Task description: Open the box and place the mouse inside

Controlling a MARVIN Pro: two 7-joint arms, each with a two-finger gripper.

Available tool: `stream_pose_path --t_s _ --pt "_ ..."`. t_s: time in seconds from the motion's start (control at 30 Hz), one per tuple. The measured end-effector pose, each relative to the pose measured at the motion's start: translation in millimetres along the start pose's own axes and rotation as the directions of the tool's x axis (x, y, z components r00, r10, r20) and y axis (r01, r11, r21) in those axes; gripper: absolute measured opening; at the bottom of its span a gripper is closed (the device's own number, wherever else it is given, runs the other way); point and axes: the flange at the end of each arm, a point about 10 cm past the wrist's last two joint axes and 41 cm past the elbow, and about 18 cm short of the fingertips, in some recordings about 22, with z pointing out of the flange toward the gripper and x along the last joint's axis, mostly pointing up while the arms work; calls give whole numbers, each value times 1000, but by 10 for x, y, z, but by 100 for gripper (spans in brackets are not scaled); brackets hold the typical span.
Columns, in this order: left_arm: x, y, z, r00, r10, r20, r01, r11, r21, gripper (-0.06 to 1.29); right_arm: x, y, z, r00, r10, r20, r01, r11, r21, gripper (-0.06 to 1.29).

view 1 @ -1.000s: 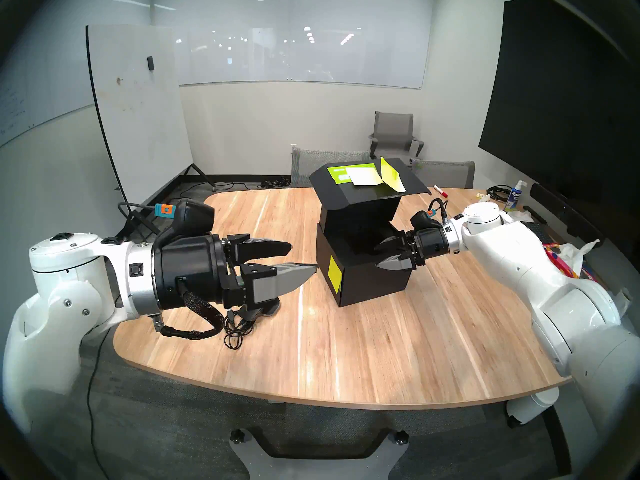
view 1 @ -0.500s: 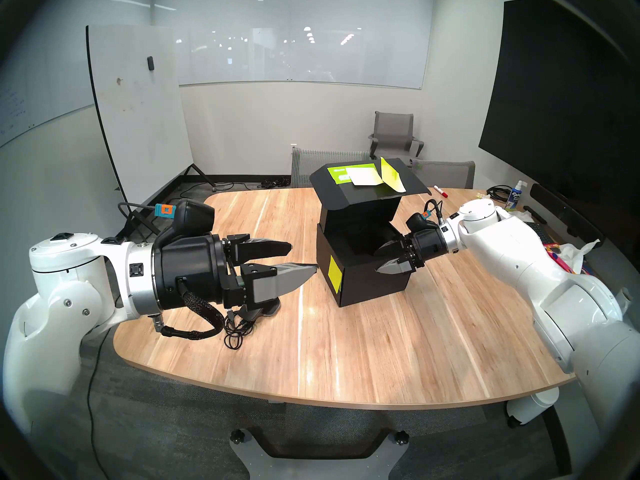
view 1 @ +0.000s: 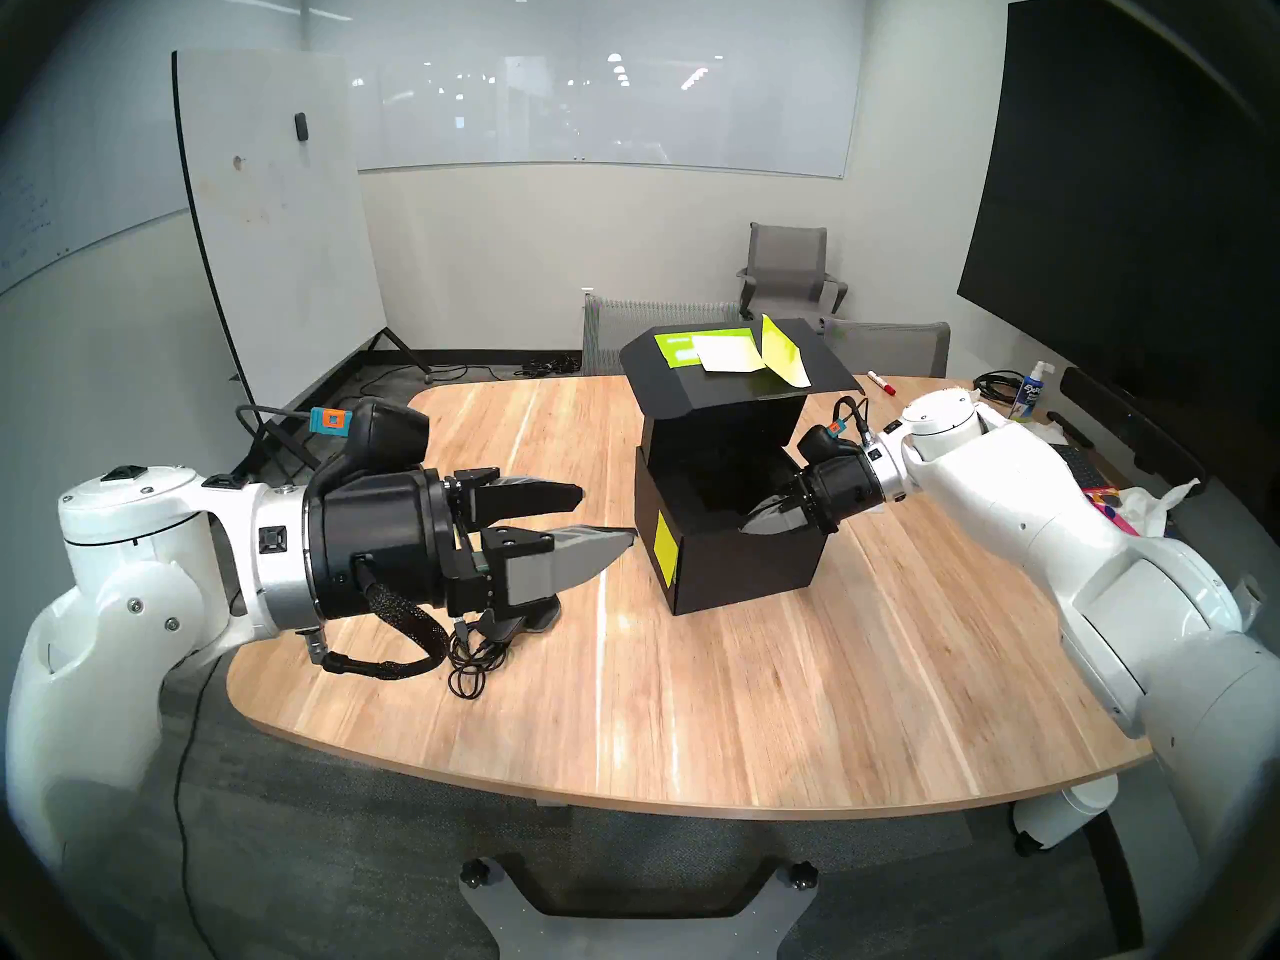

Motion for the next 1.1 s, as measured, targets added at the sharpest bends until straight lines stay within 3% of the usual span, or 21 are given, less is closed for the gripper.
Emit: stream_pose_path --t_s 0.3,0.47,1.1 --pt "0 0 0 1000 0 0 0 1000 0 127 45 -6 41 1000 -4 5 4 1000 11 17" --pt "0 0 0 1000 0 0 0 1000 0 127 74 -21 91 1000 -8 7 8 1000 24 -2" --pt "1 0 0 1000 -1 0 1 1000 0 127 293 -135 317 999 -38 -5 38 995 90 -2"
